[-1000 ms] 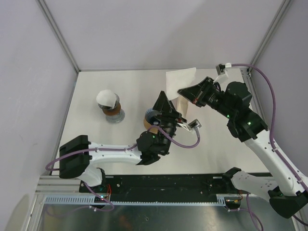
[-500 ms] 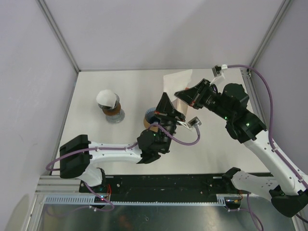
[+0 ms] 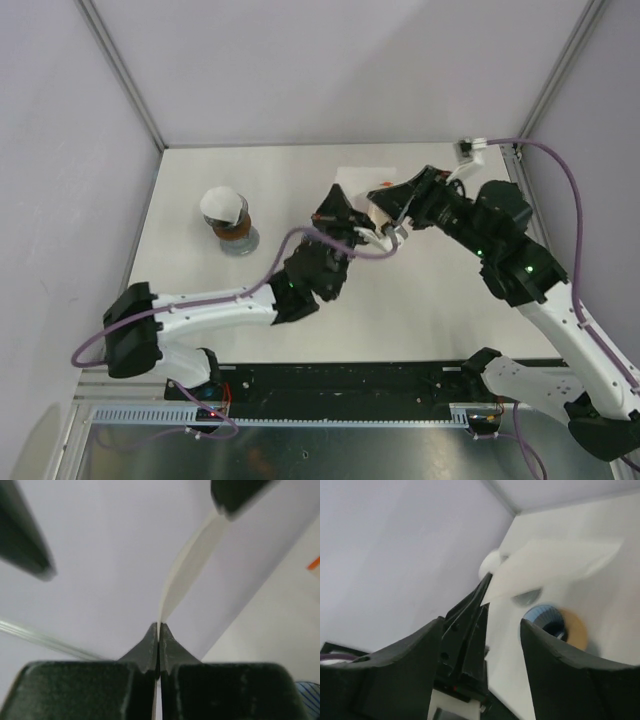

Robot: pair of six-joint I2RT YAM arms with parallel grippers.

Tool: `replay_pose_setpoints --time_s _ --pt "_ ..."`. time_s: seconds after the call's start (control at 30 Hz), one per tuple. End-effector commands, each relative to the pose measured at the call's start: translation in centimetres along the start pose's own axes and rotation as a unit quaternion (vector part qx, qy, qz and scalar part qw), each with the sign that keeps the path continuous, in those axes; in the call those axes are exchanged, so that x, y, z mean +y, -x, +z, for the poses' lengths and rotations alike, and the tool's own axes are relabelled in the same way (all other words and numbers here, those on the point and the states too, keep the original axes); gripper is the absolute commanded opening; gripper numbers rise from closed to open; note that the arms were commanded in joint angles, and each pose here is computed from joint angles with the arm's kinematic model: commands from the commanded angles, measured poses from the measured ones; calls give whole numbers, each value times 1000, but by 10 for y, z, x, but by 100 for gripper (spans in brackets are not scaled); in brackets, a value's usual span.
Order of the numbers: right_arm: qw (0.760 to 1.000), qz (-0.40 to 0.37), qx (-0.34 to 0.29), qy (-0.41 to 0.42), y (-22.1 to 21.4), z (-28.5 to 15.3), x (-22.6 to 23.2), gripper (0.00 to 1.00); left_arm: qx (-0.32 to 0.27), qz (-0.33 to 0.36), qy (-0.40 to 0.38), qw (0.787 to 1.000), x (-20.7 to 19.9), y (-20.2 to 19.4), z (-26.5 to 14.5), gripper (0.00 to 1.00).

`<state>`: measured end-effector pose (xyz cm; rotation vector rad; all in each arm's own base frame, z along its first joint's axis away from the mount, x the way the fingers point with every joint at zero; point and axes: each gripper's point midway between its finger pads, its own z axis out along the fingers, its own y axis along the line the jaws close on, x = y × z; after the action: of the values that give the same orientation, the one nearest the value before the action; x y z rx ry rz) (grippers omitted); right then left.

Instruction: Place the coffee filter in the dripper

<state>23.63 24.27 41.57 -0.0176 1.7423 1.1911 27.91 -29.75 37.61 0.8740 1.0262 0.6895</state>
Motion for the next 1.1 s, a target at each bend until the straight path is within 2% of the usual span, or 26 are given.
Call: replay_pose_setpoints --time_s 0.0,0.07,0.2,0.23,0.37,0.57,0.7,0.9,1.07 --pt "995 -92 -28 -11 14 -32 -3 72 46 -184 -157 969 -12 -19 17 0" --pt "992 -120 -20 -18 12 -39 -10 76 50 -249 -236 938 -15 -21 15 0" --pt "988 -155 1 5 10 -47 -11 85 18 -327 -337 883 -6 -3 -1 0" --pt "986 -165 7 16 10 -46 -11 87 3 -350 -366 862 -3 8 -8 0" --pt "981 -189 25 40 5 -43 -9 92 -27 -417 -430 800 11 27 -25 0" --pt "966 -247 56 61 -8 -47 -13 95 -46 -487 -485 725 32 28 -40 0" --pt "956 -264 73 106 -24 -47 -9 94 -66 -496 -516 695 37 35 -55 0" --pt "952 -260 40 160 -17 -36 8 89 -112 -490 -577 643 41 53 -83 0" --pt "952 -237 48 186 -20 -20 10 84 -142 -479 -605 620 47 60 -100 0"
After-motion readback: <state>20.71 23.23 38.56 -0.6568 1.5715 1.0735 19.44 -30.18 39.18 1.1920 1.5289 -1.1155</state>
